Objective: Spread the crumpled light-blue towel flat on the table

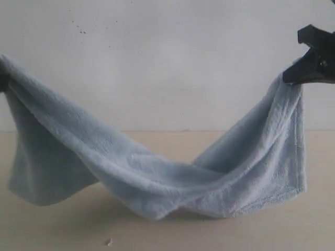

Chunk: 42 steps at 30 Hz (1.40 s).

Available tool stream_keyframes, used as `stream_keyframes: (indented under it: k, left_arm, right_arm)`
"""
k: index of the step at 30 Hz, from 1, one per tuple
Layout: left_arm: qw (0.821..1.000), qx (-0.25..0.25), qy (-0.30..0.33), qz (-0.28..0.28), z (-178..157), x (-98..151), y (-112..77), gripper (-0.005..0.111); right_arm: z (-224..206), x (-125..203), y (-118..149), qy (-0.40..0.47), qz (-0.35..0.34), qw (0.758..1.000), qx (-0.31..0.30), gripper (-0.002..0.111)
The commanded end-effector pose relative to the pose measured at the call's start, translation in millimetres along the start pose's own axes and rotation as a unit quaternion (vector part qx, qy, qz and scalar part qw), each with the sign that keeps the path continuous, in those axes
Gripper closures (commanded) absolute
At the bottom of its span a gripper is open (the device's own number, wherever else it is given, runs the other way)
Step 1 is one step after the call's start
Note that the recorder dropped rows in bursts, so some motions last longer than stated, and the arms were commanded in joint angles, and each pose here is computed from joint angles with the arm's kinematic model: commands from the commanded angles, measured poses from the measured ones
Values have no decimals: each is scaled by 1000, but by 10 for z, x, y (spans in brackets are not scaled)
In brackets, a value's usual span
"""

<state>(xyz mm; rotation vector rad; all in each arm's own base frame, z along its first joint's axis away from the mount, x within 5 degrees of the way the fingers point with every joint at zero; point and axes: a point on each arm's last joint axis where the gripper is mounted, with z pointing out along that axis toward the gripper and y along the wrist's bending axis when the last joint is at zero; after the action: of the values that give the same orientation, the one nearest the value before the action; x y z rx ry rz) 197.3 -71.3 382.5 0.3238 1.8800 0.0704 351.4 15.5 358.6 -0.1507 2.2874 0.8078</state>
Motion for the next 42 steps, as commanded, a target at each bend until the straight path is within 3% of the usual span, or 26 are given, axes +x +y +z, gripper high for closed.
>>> stream_keyframes:
  k: [1, 5, 8, 12, 14, 21, 29, 33, 37, 42]
  left_arm:
    - [998, -63, -28, 0, -128, -268, 183, 103]
    - [996, -93, -13, -7, -182, -309, 259, 103]
    - [993, -116, 25, -3, -159, -227, 288, 103]
    - [981, -155, 104, 49, -117, -93, 333, 103]
    - [978, -155, 128, 63, -113, -54, 332, 103]
    - [982, -38, 175, 64, -46, 45, 111, 103]
    - [978, -56, 169, 112, 185, 41, 68, 103]
    - [985, -38, 134, 98, 416, 12, -53, 103]
    - [994, -5, 89, 62, 696, -4, -229, 103]
    - [992, -36, 96, 76, 1101, 142, -255, 103]
  right_arm:
    - [-301, -235, 186, -80, -12, 996, 33, 108]
    - [-598, -337, 291, -101, -83, 985, 114, 108]
    - [-696, -276, 167, -77, -54, 974, 207, 108]
    - [-783, -158, -10, -26, 11, 951, 309, 108]
    - [-780, -112, -20, -16, 21, 950, 312, 108]
    - [-668, 91, -18, 29, 30, 961, 272, 108]
    - [-634, 74, -82, 5, 12, 959, 285, 108]
    - [-535, 23, -150, -10, 11, 961, 277, 108]
    - [-255, 40, -319, 31, -11, 969, 246, 108]
    - [22, 14, -503, 36, -11, 975, 221, 108]
